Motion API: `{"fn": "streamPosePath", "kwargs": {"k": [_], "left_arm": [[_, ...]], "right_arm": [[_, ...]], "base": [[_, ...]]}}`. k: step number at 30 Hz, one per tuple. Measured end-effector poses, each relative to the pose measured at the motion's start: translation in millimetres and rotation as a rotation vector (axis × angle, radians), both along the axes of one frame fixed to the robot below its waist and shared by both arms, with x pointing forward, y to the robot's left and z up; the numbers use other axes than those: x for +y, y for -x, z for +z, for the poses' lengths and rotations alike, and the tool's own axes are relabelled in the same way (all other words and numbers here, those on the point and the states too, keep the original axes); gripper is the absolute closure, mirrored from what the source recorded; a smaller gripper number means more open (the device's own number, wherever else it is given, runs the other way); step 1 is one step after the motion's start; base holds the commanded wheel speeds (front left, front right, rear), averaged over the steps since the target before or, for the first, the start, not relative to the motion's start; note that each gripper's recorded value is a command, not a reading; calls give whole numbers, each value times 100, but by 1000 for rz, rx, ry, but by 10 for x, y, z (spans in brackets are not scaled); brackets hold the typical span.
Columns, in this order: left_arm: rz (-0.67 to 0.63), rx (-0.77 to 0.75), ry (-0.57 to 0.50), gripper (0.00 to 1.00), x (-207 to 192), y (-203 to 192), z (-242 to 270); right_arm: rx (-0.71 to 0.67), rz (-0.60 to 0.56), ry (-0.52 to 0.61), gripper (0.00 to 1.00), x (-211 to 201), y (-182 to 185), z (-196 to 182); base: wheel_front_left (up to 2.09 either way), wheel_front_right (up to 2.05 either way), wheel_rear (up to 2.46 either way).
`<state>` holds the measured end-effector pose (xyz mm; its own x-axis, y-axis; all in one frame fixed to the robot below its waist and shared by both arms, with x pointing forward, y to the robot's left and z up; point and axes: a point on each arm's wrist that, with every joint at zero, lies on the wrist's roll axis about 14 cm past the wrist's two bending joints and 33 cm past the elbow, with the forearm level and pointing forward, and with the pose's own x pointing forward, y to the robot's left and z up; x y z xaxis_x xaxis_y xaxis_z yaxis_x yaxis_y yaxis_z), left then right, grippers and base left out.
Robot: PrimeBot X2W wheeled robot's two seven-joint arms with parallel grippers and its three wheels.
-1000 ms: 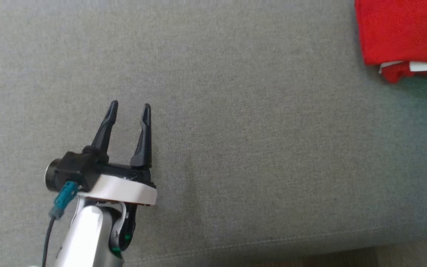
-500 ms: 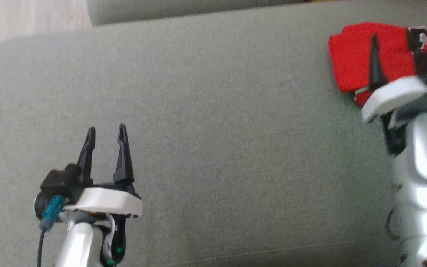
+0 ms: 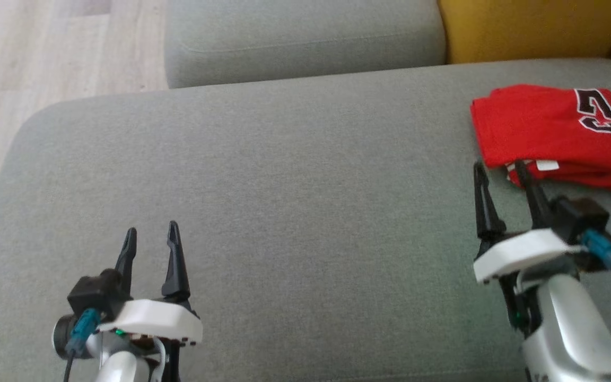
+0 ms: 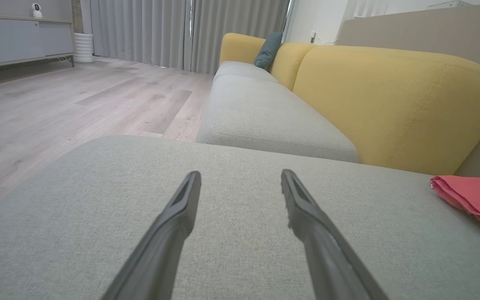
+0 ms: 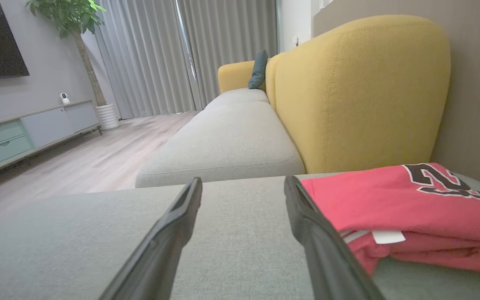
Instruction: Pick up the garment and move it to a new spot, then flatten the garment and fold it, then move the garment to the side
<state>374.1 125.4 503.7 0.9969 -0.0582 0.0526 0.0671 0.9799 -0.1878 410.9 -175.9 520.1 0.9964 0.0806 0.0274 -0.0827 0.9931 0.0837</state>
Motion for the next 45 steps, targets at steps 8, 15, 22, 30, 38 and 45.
{"fn": "streamPosePath", "kwargs": {"k": [8, 15, 22, 30, 38, 45], "left_arm": [[34, 3, -2, 0, 116, 115, -11], [30, 13, -5, 0, 107, 142, -44], [3, 35, -10, 0, 20, 163, -117], [-7, 61, -15, 0, 7, 181, -201], [-7, 106, -24, 100, 12, 226, -345], [12, 272, -16, 100, 81, 530, -837]], "right_arm": [[33, 55, -41, 0, 224, 222, -183], [83, 83, -55, 0, 332, 363, -365], [85, 88, -58, 0, 349, 372, -370], [82, 89, -58, 0, 353, 365, -360], [116, 87, -58, 100, 351, 403, -469], [294, 62, -88, 100, 306, 747, -1022]], "base": [[0, 0, 0], [0, 0, 0], [0, 0, 0], [0, 0, 0], [0, 0, 0], [0, 0, 0]]}}
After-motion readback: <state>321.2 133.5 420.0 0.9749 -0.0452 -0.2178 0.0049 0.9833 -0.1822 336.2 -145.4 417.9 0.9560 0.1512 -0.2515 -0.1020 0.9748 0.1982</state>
